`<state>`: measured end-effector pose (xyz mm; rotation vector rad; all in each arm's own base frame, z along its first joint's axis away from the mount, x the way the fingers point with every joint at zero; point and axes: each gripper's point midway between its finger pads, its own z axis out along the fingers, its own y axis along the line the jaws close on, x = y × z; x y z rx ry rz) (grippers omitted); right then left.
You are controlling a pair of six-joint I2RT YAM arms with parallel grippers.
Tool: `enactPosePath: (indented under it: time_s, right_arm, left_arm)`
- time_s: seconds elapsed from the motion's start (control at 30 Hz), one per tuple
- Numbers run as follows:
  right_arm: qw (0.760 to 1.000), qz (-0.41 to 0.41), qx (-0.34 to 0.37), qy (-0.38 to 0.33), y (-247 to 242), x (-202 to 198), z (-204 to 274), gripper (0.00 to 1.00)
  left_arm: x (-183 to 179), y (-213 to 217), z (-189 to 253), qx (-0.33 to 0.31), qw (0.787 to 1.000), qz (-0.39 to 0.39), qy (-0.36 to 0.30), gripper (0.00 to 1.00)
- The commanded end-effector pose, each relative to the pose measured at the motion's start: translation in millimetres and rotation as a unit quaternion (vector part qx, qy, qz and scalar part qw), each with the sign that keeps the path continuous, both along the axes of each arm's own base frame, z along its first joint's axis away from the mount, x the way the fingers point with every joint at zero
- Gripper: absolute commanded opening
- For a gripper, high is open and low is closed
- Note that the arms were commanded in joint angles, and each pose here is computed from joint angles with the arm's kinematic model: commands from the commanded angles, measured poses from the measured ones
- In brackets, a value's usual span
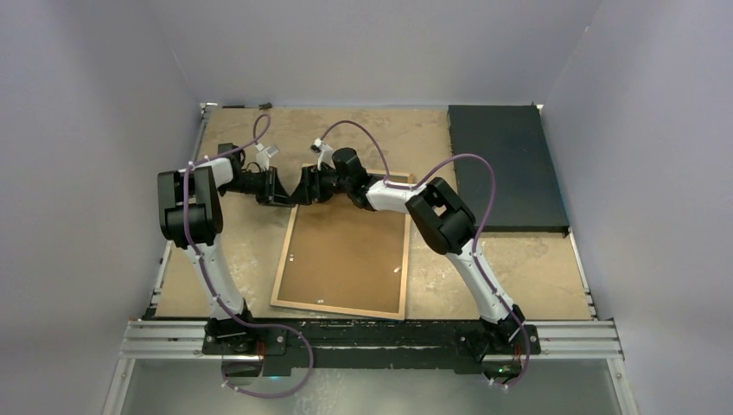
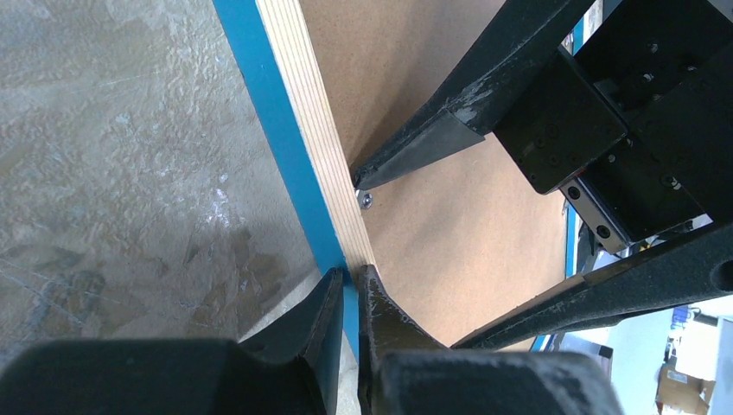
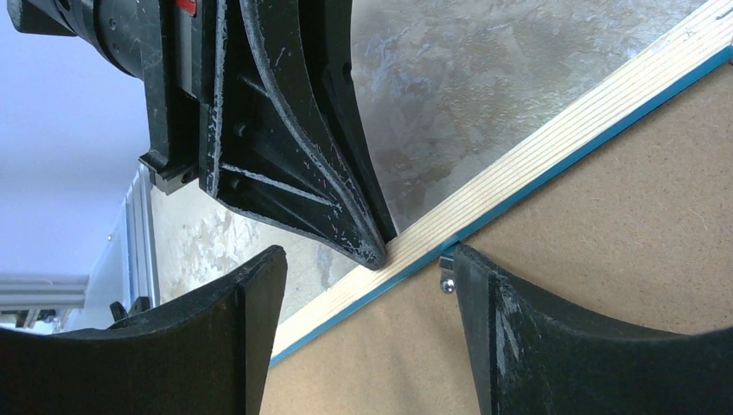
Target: Put the photo into the frame
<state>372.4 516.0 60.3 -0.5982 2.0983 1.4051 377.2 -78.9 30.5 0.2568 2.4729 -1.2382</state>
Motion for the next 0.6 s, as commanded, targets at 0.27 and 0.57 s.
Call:
enactPosePath:
  time_s: [0.27, 0.57]
  right_arm:
    - [0.994, 0.099, 0.01, 0.036, 24, -63, -10, 0.71]
    - [0.988, 0.147, 0.032, 0.045, 29, -85, -5, 0.7]
  left_arm:
    - [-4, -4, -29, 0.022, 1.0, -0.017, 0.001, 0.0]
    - [-6, -6, -31, 0.025, 1.0, -0.019, 0.002, 0.0]
